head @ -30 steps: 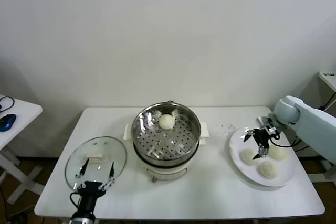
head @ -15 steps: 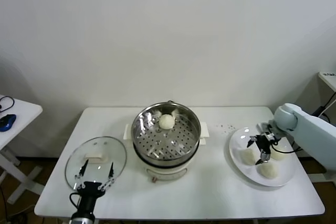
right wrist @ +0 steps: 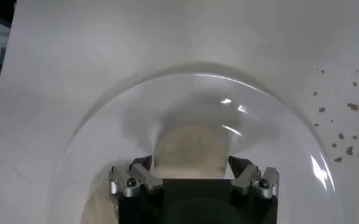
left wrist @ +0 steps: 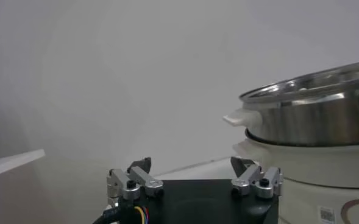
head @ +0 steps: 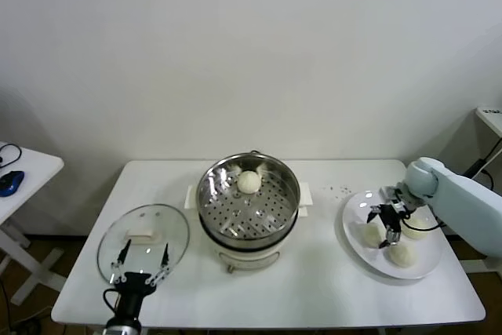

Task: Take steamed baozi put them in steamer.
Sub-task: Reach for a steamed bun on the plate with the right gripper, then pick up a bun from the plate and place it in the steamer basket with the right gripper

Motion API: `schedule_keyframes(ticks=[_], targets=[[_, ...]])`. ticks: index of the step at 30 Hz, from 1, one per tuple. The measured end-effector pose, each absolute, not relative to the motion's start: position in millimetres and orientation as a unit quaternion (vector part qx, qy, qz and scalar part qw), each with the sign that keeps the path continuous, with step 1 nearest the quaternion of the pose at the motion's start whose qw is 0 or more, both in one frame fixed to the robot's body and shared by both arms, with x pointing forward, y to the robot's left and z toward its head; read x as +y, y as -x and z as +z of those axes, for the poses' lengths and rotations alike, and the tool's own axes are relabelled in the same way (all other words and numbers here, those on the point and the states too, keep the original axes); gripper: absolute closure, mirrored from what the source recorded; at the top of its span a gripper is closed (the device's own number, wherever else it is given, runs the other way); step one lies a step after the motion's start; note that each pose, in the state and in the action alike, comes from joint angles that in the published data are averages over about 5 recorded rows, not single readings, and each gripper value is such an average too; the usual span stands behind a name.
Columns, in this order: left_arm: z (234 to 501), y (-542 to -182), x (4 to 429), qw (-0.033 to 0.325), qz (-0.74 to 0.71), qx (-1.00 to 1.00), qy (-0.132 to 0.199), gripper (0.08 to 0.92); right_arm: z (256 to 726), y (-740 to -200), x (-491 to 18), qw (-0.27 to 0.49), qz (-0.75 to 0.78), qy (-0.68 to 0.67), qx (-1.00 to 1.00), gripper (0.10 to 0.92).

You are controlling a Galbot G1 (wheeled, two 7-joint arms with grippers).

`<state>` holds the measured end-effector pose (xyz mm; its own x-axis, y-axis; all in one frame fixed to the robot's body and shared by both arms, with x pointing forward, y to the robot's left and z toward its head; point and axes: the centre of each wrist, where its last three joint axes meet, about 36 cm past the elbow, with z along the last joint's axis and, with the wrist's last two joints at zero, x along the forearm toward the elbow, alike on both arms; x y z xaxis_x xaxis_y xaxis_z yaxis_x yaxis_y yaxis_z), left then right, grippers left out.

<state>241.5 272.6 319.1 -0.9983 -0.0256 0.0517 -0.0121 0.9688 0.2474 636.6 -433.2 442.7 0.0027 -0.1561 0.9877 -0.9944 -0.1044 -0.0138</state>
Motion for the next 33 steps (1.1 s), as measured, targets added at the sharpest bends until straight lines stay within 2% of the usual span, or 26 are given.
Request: schedule_keyframes(ticks=[12,33], targets=[[319.7,-240.2,272.4,0.028,-0.124,-0.992,-0.010,0.177,442.9,-637.7,-434.7,0.432,0.485,-0.560,-0.514,0.275],[321.7,-239.8,270.8,0.026,-0.124,-0.992,-0.011,0.177,451.7,-639.0,-437.4,0.428,0.480,-0.556,-0.526,0.318]])
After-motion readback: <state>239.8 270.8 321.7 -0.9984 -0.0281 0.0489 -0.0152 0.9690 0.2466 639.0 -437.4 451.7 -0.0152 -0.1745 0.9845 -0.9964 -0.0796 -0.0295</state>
